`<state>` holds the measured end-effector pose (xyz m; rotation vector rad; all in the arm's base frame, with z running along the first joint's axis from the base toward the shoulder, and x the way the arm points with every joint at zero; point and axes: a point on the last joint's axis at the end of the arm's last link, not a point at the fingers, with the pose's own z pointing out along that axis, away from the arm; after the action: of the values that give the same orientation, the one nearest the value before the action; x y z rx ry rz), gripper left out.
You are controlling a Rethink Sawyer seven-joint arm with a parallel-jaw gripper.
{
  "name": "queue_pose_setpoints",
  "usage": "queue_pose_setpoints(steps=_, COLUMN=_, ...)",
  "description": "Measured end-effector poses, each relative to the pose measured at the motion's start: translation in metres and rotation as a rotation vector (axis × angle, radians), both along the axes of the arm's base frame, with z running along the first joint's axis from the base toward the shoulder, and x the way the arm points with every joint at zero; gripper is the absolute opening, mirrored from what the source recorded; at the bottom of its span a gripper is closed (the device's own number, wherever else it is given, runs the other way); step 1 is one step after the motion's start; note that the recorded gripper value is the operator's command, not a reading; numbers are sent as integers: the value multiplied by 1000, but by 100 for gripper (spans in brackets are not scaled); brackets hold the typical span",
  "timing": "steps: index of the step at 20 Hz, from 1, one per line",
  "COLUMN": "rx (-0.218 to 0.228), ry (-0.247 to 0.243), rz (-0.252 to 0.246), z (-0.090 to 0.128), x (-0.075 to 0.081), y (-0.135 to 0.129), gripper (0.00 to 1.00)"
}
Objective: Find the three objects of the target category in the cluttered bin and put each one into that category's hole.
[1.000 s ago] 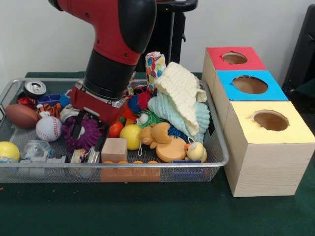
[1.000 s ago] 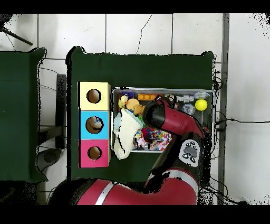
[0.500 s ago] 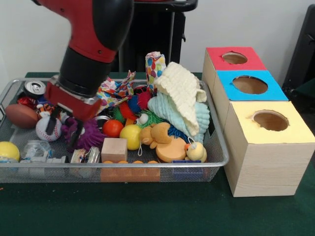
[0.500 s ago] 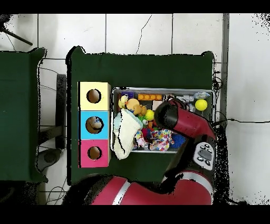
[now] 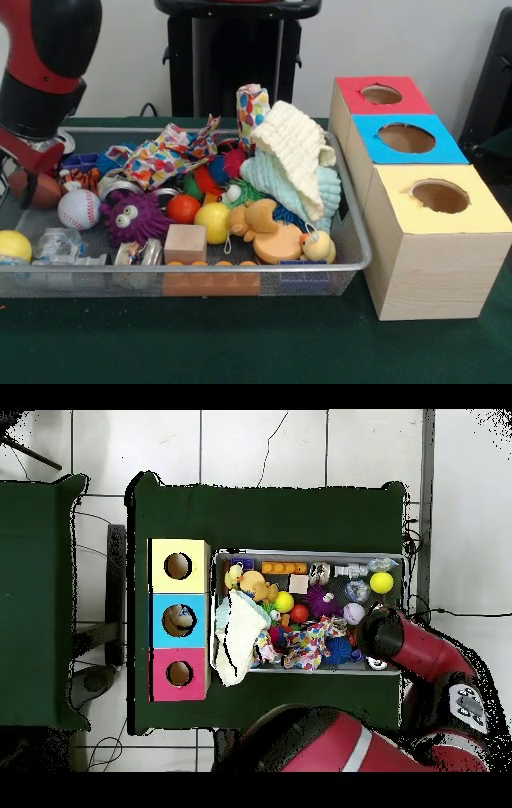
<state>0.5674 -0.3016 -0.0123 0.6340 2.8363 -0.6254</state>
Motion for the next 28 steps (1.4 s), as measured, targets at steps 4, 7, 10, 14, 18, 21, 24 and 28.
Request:
queue_pose_setpoints(steps=4, rx=1, ry=2, rz=24, z=-1, x=0, y=1, gripper=100)
queue_pose_setpoints(steps=7, rx=7, ry=7, rz=41, z=-11, x=-2, y=5, gripper=100)
queue_pose_setpoints(steps=10, rx=16, ry=12, rz=48, z=-24, x=-8, y=7, gripper=100)
queue_pose_setpoints(steps=14, rx=41, ry=18, rz=51, z=-43, x=-18, y=11, gripper=100)
queue_pose_setpoints(steps=18, rx=69, ry=14, rz=47, z=-54, x=-22, y=11, gripper=100)
queue_pose_setpoints(steps=21, rx=92, ry=-1, rz=44, z=-54, x=-21, y=8, gripper=100)
queue_pose_setpoints(steps=24, rx=110, ry=-8, rz=39, z=-53, x=-22, y=6, gripper=100)
queue_pose_setpoints(steps=28, rx=151, ry=-24, rz=26, z=-54, x=-22, y=2, gripper=100)
